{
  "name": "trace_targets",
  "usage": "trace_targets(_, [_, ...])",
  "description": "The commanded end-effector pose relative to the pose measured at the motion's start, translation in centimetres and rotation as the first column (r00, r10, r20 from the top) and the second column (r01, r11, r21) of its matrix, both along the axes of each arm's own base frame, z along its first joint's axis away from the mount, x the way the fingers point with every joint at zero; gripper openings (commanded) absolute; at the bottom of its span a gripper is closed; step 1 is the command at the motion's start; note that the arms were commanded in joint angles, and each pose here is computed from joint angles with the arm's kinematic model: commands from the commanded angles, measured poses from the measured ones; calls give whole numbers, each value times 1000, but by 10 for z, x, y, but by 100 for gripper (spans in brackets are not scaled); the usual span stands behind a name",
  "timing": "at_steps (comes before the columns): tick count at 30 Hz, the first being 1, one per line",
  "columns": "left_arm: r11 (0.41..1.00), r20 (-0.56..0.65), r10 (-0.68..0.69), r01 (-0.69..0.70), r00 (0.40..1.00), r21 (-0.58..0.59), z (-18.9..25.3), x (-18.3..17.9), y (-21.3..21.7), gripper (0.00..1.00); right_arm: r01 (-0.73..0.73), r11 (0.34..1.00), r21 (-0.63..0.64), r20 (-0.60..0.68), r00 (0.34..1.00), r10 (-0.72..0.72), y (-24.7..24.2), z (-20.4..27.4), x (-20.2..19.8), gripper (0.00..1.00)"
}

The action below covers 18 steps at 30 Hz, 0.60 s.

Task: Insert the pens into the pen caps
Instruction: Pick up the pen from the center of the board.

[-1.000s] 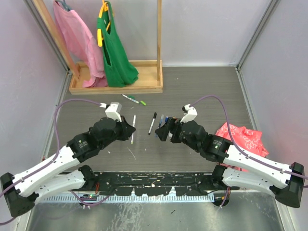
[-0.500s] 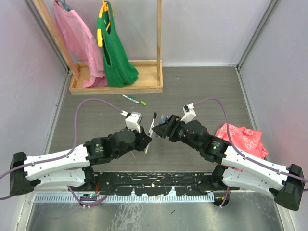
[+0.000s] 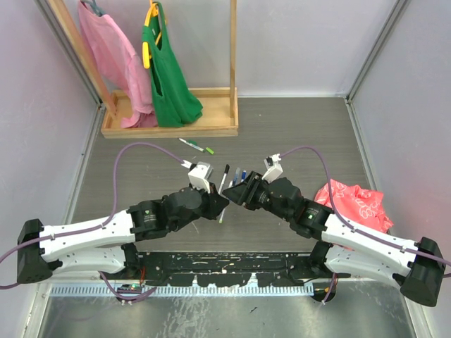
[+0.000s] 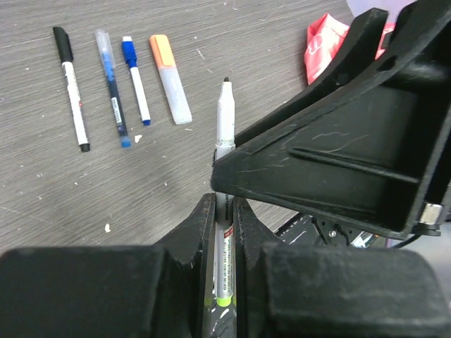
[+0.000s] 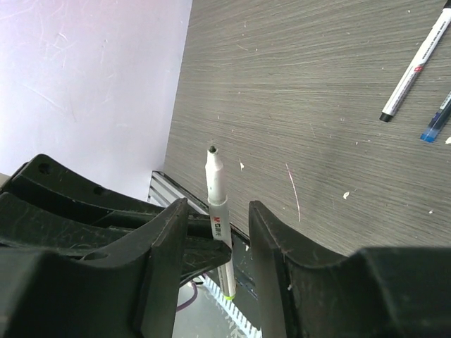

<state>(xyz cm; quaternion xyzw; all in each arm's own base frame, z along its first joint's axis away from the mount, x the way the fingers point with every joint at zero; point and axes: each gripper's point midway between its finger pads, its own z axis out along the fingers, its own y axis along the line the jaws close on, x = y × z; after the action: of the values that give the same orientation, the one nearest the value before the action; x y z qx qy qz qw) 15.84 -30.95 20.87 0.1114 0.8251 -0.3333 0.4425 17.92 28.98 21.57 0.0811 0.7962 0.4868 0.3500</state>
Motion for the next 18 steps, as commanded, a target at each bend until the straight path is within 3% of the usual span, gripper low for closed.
trace_targets(1, [987, 53, -28, 36, 998, -154, 42, -1, -17, 0, -8, 998, 64, 43, 999, 5, 6, 21, 4, 44])
trace_targets(9, [986, 48, -69, 75, 996, -149, 36, -10, -17, 1, -9, 998, 60, 53, 999, 6, 5, 22, 4, 28])
trace_targets(12, [987, 43, -72, 77, 997, -138, 32, -11, -16, 2, -9, 998, 59, 58, 998, 5, 5, 22, 4, 17])
trace_targets(17, [990, 26, -65, 67, 998, -125, 25, -10, -16, 13, -14, 998, 54, 67, 998, 10, 4, 23, 3, 2])
trace_targets(18, [990, 21, -64, 66, 998, -121, 23, -10, -17, 19, -17, 999, 51, 67, 998, 13, 4, 22, 2, 0])
